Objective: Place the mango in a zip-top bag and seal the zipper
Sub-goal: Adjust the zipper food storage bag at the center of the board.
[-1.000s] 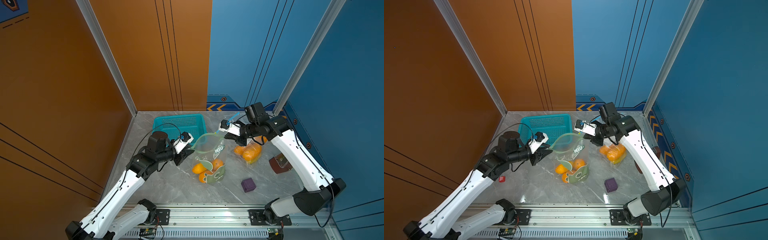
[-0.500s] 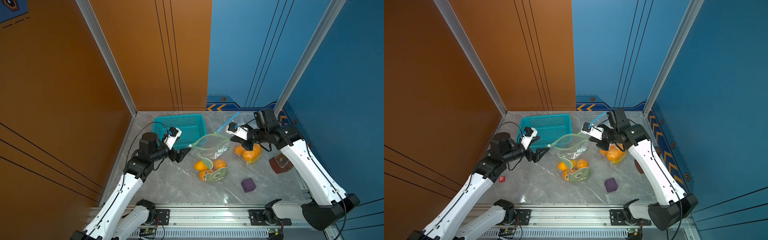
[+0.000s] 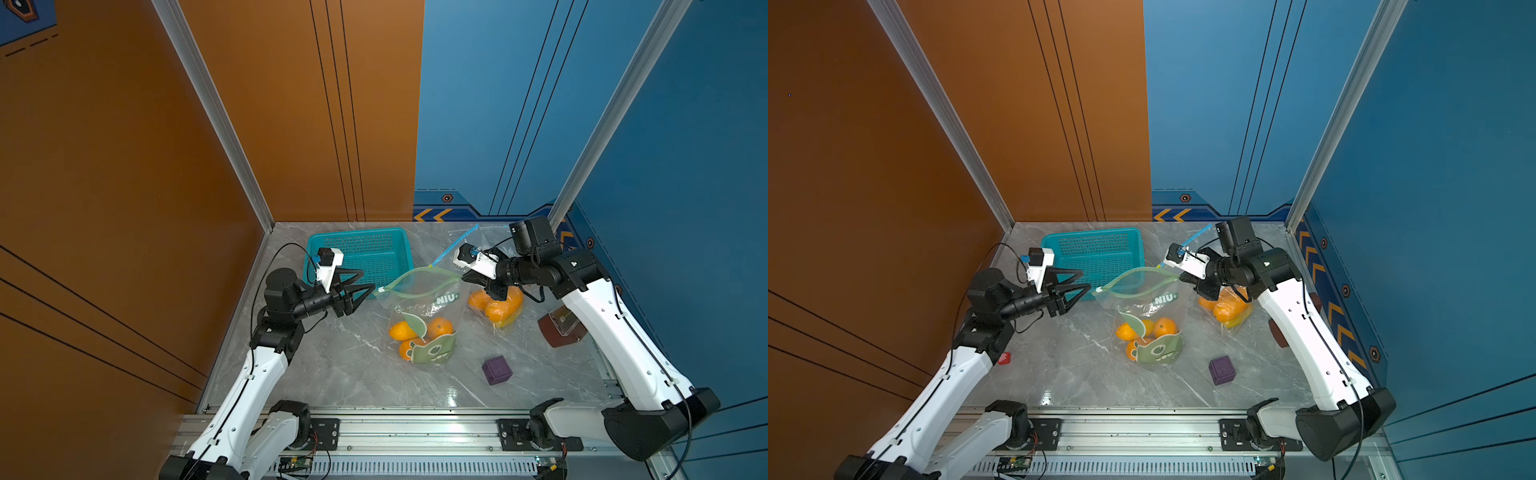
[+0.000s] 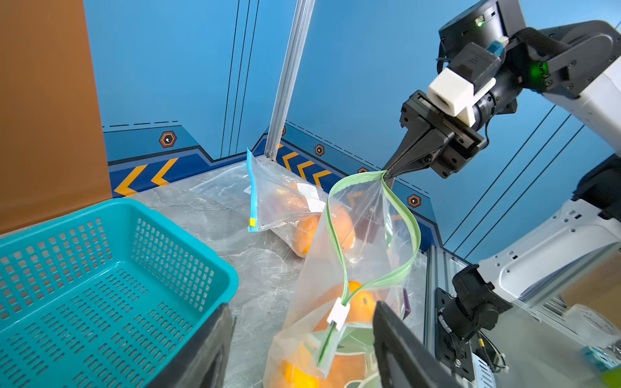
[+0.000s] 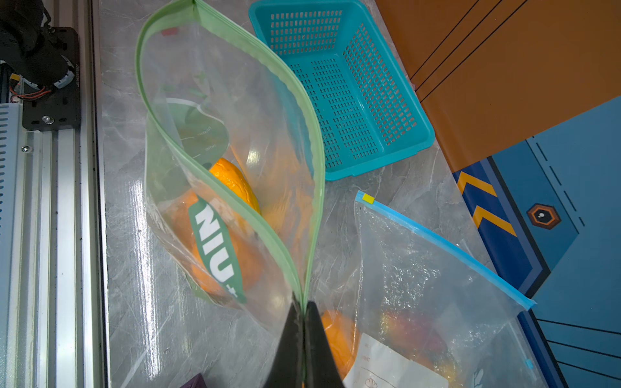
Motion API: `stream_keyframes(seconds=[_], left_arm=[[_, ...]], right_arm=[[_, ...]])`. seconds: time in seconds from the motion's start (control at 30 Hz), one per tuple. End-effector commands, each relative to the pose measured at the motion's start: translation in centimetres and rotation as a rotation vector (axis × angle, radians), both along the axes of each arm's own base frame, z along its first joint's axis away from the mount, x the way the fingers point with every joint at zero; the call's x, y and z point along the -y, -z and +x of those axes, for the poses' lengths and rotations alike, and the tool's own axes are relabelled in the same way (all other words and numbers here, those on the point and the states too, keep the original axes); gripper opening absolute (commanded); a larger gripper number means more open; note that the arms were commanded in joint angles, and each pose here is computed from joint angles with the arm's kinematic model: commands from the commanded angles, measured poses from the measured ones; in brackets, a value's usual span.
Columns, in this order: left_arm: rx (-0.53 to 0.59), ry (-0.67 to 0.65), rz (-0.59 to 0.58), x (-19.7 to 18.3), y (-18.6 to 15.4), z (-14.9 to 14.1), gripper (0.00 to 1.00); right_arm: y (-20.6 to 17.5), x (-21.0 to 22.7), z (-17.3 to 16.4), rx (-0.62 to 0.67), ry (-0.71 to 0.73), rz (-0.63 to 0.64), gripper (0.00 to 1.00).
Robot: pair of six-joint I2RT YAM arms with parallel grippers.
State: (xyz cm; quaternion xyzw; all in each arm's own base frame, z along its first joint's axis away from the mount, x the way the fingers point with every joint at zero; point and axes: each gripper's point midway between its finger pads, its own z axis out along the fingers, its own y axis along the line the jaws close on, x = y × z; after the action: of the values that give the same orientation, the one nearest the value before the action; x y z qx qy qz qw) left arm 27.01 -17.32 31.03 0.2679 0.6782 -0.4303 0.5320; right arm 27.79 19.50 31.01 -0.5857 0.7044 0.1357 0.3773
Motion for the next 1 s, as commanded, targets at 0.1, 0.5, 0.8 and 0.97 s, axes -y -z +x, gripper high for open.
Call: stream_keyframes(seconds=[0.1,0.5,0.8,0.97], left_arm=[[-0.069,0.104,-0.013,1.4,2.1,-1.1,0.68],[-0.072,0.152,0.018,2.1,3.6,-2.3,0.55],[-0.086,0.111,0.043,1.7,4.2,-1.7,0.38],[-0.059,0.1,0.045,1.6,3.4,-1.5,0.36]], right_arm=[[-0.7,-0.2,-0.1,0.021,-0.012,0.04,0.0],[-0.5,-0.1,0.4,0.02,-0.007,0.037,0.0],[-0.4,-0.1,0.4,0.014,-0.007,0.043,0.0],[-0.4,-0.2,0.4,0.011,-0.011,0.047,0.0]])
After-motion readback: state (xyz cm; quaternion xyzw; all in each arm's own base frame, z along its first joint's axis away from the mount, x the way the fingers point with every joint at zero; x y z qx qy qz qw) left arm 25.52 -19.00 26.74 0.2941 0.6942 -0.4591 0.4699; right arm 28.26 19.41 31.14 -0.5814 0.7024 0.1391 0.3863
